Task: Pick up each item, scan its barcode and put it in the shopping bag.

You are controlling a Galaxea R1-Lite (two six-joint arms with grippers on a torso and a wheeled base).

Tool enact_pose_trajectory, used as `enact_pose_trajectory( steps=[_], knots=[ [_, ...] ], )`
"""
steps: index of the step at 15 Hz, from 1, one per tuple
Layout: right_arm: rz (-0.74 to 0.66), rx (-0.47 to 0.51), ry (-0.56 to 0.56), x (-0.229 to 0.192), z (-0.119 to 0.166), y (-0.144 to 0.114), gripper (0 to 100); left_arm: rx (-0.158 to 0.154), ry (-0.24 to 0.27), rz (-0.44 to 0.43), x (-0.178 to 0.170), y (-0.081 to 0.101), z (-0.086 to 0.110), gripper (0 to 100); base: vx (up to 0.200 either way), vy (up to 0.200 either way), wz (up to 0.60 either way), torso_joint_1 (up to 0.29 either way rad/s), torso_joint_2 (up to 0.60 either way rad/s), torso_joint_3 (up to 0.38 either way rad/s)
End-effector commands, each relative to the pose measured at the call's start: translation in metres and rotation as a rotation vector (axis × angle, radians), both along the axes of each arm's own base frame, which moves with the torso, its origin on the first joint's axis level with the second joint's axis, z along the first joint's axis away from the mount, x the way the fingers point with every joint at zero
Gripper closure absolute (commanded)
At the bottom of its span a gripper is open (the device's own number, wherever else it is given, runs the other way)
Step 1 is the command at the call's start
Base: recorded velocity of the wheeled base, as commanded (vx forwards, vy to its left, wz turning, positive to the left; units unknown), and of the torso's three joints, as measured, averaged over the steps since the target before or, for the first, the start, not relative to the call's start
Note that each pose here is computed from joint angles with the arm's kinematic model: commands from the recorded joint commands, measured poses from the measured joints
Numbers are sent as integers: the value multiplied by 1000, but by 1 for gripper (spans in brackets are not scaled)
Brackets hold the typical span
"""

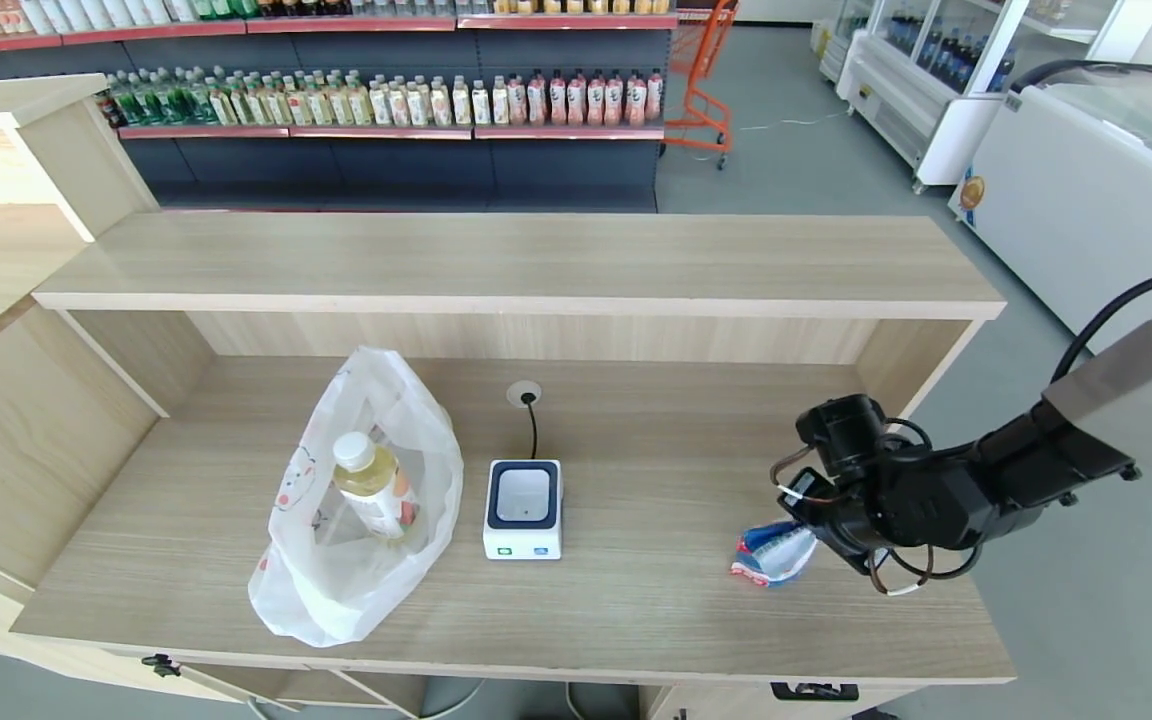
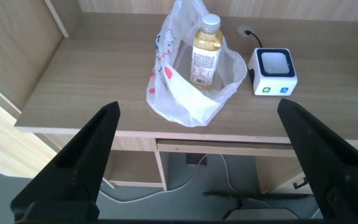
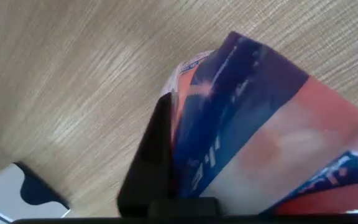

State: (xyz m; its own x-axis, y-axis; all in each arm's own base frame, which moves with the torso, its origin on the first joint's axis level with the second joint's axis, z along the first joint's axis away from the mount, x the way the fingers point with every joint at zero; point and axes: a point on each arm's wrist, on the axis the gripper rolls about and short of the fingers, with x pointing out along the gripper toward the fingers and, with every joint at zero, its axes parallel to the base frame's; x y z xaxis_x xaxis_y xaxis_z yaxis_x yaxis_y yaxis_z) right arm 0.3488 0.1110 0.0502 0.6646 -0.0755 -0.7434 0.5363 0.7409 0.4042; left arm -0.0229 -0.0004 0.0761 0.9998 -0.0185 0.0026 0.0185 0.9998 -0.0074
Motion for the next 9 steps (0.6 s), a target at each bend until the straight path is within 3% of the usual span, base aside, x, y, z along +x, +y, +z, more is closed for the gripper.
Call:
enact_pose_trajectory(
  steps=[1, 6, 8, 9],
  knots=[
    [21, -31, 27, 2, -11, 2, 100, 0, -1, 0, 0, 0, 0, 0, 0, 0, 0, 0, 0, 0],
    [126, -107, -37, 5, -18, 10, 100, 0, -1, 0, 0, 0, 0, 0, 0, 0, 0, 0, 0, 0],
    [232, -37, -151, 3, 20, 11, 100, 0, -1, 0, 0, 0, 0, 0, 0, 0, 0, 0, 0, 0],
    [332, 70, -233, -6, 53, 9, 100, 0, -1, 0, 0, 0, 0, 0, 0, 0, 0, 0, 0, 0]
  ],
)
